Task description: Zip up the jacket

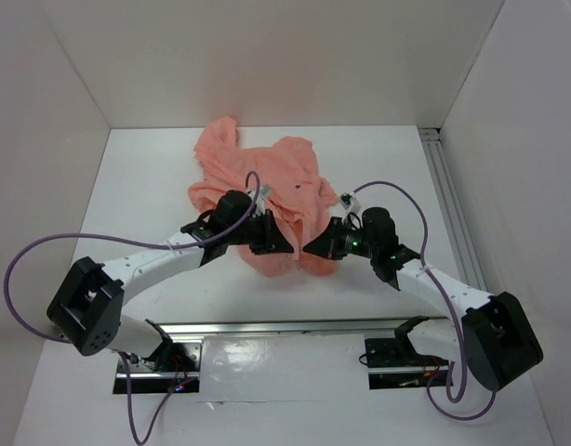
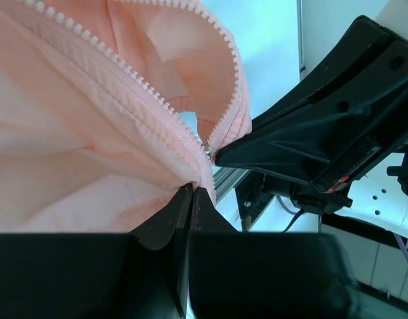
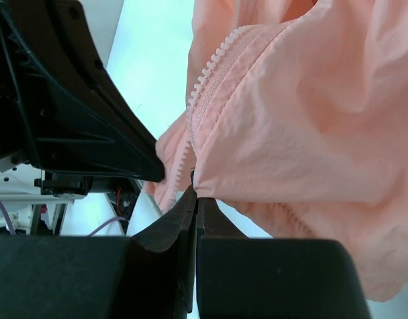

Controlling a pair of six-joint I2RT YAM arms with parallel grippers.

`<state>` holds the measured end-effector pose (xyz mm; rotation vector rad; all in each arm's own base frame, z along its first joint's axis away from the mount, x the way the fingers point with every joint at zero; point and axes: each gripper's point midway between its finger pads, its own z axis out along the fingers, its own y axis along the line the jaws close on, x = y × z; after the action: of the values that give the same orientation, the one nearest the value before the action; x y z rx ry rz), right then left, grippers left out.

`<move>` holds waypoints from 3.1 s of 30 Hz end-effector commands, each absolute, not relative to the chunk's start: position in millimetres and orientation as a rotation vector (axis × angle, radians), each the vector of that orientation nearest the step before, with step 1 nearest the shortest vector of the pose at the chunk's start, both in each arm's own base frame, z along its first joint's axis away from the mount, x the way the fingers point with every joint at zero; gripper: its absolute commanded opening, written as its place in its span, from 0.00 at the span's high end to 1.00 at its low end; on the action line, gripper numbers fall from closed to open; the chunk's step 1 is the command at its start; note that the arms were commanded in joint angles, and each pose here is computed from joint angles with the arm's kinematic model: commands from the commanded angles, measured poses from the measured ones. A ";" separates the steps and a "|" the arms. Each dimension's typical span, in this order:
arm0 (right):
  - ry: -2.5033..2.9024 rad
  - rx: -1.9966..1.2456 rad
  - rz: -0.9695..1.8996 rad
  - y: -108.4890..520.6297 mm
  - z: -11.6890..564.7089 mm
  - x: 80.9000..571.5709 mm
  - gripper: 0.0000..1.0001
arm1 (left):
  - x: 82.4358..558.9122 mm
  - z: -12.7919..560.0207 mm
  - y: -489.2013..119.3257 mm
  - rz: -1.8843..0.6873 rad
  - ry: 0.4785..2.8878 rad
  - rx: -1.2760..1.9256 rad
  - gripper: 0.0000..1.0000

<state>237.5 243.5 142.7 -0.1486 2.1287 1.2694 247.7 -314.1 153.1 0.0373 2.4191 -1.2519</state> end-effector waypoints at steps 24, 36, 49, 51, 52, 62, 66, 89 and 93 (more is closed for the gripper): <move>1.987 -0.303 1.302 249.5 190.2 248.4 1.00 | 273.8 178.7 -319.8 -1.088 2.310 0.106 1.00; 2.020 -0.265 1.237 243.7 180.7 254.4 1.00 | 250.5 170.1 -334.9 -0.932 2.505 0.039 1.00; 2.008 -0.270 1.354 241.7 184.6 238.5 1.00 | 270.1 170.2 -299.2 -0.814 2.389 0.079 1.00; 1.996 -0.272 1.386 243.5 186.5 235.3 1.00 | 269.7 173.7 -293.3 -0.860 2.355 0.083 1.00; 1.998 -0.272 1.386 243.0 183.0 234.2 1.00 | 276.4 179.7 -291.4 -0.886 2.316 0.069 1.00; 1.982 -0.310 1.479 248.8 185.6 223.9 1.00 | 268.1 205.2 -296.6 -1.105 2.099 0.092 1.00; 1.978 -0.319 1.505 250.6 187.1 222.0 1.00 | 264.7 206.6 -297.9 -1.147 2.093 0.063 1.00; 1.924 -0.346 1.609 257.4 195.4 217.7 1.00 | 267.2 232.1 -297.8 -1.193 2.014 0.022 1.00; 1.913 -0.351 1.608 257.6 197.0 218.2 1.00 | 267.2 232.1 -297.8 -1.193 2.014 0.022 1.00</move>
<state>216.3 256.8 185.5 -0.3005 1.9927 1.6016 263.4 -294.5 202.1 0.0196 2.1104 -1.1312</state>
